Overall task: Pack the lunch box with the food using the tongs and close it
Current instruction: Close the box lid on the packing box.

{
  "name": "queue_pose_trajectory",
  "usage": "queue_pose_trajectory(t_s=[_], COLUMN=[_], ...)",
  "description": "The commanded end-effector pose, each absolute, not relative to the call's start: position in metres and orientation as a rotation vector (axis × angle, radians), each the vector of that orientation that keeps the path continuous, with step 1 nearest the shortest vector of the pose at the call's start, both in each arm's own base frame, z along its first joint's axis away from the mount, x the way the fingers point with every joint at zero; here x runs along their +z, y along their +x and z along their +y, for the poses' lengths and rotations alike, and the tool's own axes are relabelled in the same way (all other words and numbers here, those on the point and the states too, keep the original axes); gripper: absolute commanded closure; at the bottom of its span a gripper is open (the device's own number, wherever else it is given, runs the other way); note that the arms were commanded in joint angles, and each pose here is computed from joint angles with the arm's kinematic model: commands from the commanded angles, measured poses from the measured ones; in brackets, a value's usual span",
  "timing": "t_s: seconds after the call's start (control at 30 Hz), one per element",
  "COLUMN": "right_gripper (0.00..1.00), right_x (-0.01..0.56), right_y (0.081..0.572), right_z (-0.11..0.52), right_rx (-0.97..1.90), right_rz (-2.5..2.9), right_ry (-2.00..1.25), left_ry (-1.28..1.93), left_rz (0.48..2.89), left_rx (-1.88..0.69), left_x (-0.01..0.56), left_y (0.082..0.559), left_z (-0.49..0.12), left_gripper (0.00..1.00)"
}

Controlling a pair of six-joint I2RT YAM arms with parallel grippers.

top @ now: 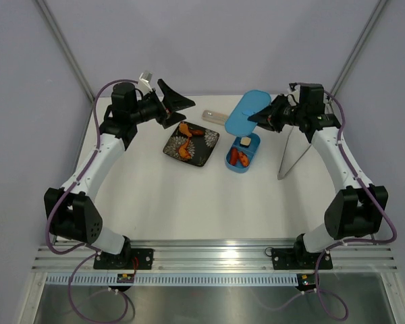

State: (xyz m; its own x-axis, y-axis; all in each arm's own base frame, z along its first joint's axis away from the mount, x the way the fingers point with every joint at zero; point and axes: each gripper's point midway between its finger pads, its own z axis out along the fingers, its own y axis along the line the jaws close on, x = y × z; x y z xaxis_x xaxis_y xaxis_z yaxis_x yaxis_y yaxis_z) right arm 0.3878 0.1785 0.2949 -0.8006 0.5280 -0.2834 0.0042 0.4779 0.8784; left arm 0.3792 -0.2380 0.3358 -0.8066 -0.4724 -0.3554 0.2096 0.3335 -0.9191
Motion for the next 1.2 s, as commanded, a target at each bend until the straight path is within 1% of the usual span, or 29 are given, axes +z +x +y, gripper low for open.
queue_pose_trajectory(t_s=[0.0,0.13,0.37,0.6,0.87,1.17], right_gripper=[1.00,1.00,1.00,1.00,1.00,1.00], right_x=[0.258,0.225,0.192,0.153,0.126,0.105], right_y=[0.363,0.367,0.383,0.394,0.403,0.409], right_z=[0.179,0.177,0.172,0.173,0.165,0.165], right_rx=[1.340,1.306,1.266,1.259,1.188,1.214], right_rz=[2.411,2.475,2.488,2.565,2.617,2.624], right_ry=[0.383,0.380,0.474,0.426,0.403,0.399], left_ry=[-0.159,-0.163,-0.157,-0.149,-0.146,-0.152], left_rz=[2.026,2.047,2.073,2.090,2.100,2.107], left_rx=[-1.361,-1.357,-1.334,-1.328,-1.325,-1.325], left_x=[0.342,0.332,0.320,0.313,0.311,0.308], left_y=[0.373,0.369,0.361,0.358,0.360,0.362], left_z=[-0.223,-0.222,-0.219,-0.219,-0.219,-0.220], left_gripper=[0.01,0.01,0.01,0.01,0.01,0.01])
